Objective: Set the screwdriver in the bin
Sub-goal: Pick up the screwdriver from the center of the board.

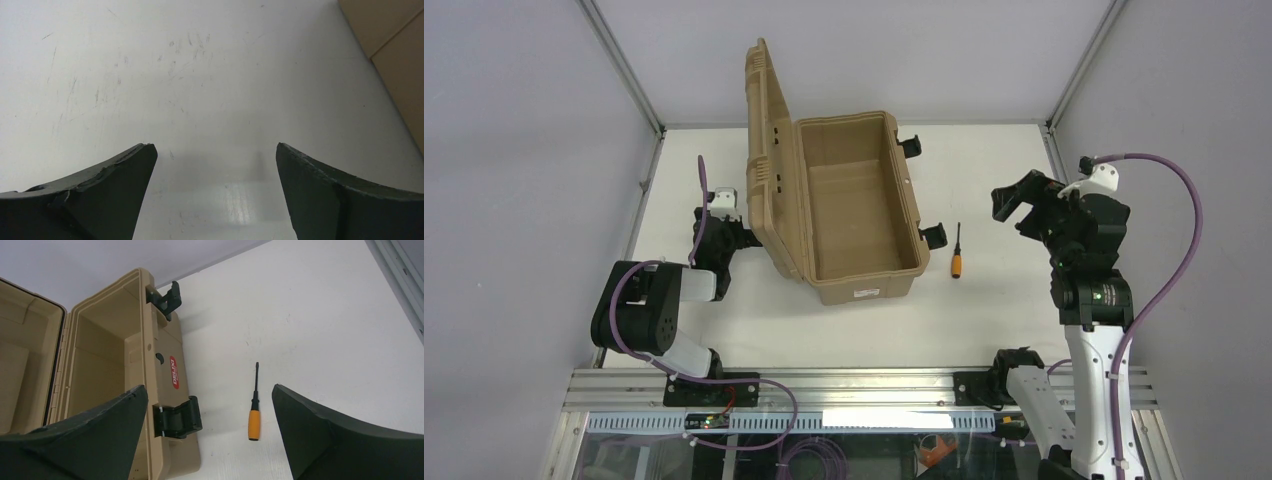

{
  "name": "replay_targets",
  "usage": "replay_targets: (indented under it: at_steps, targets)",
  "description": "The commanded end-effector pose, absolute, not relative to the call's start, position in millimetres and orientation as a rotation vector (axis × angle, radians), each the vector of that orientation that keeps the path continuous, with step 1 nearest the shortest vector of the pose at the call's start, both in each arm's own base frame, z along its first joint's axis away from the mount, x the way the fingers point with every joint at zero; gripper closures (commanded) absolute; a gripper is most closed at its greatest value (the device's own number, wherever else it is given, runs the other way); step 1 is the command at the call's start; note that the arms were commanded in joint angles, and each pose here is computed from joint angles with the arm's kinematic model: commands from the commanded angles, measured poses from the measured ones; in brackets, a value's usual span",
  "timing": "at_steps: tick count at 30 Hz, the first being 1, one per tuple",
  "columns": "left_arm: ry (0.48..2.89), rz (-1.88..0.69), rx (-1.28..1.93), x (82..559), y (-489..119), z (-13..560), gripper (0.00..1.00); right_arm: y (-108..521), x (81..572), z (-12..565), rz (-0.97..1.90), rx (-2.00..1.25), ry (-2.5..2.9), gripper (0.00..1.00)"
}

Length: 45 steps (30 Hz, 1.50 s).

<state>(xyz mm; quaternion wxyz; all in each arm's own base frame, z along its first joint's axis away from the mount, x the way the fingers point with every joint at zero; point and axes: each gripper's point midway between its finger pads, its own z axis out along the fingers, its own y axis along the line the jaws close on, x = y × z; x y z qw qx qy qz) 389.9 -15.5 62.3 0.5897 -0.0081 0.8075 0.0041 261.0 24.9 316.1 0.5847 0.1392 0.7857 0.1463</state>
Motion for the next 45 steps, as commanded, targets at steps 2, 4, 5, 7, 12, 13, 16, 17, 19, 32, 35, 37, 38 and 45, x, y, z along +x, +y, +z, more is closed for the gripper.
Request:
replay_targets:
  at_steps: [2, 4, 5, 7, 12, 13, 16, 17, 19, 32, 35, 37, 38, 45]
  targets:
    - [1.824, -0.009, -0.027, 393.5, -15.1, 79.0, 0.01, 21.8, 261.8, 327.9, 0.332, 0.325, 1.781, 0.0]
    - [1.823, -0.009, -0.027, 393.5, -15.0, 79.3, 0.01, 18.1, 262.2, 329.6, 0.32, 0.35, 1.769, 0.01]
    - [1.824, -0.009, -0.028, 393.5, -15.0, 79.0, 0.01, 16.3, 262.3, 330.5, 0.314, 0.364, 1.765, 0.01]
    - [1.824, -0.009, -0.027, 393.5, -15.0, 79.0, 0.01, 10.6, 263.1, 329.4, 0.29, 0.408, 1.776, 0.01]
    - [1.824, -0.009, -0.027, 393.5, -15.1, 79.0, 0.01, 9.7, 265.5, 328.0, 0.285, 0.421, 1.798, 0.01]
    - [1.824, -0.008, -0.027, 393.5, -14.9, 79.0, 0.01, 9.5, 266.1, 328.3, 0.283, 0.422, 1.801, 0.01]
    - [1.824, -0.009, -0.026, 393.5, -15.1, 79.1, 0.01, 9.1, 268.4, 328.7, 0.274, 0.419, 1.824, 0.01]
    - [1.824, -0.009, -0.027, 393.5, -15.0, 79.0, 0.01, 9.4, 269.2, 329.6, 0.274, 0.414, 1.826, 0.01]
    - [1.824, -0.01, -0.026, 393.5, -15.1, 79.0, 0.01, 13.7, 270.9, 331.6, 0.291, 0.384, 1.835, 0.01]
    - [1.824, -0.009, -0.026, 393.5, -15.1, 79.0, 0.01, 21.9, 299.3, 318.3, 0.323, 0.381, 1.994, 0.01]
    - [1.824, -0.009, -0.028, 393.5, -14.9, 79.0, 0.01, 20.1, 309.6, 308.4, 0.306, 0.406, 2.073, 0.01]
    - [1.824, -0.009, -0.028, 393.5, -15.0, 79.0, 0.01, 20.2, 316.8, 298.6, 0.302, 0.422, 2.131, 0.01]
    - [1.824, -0.008, -0.027, 393.5, -14.9, 79.1, 0.01, 21.4, 320.4, 293.9, 0.308, 0.427, 2.159, 0.01]
    - [1.823, -0.009, -0.027, 393.6, -15.0, 79.3, 0.01, 27.4, 337.4, 247.5, 0.325, 0.461, 2.374, 0.01]
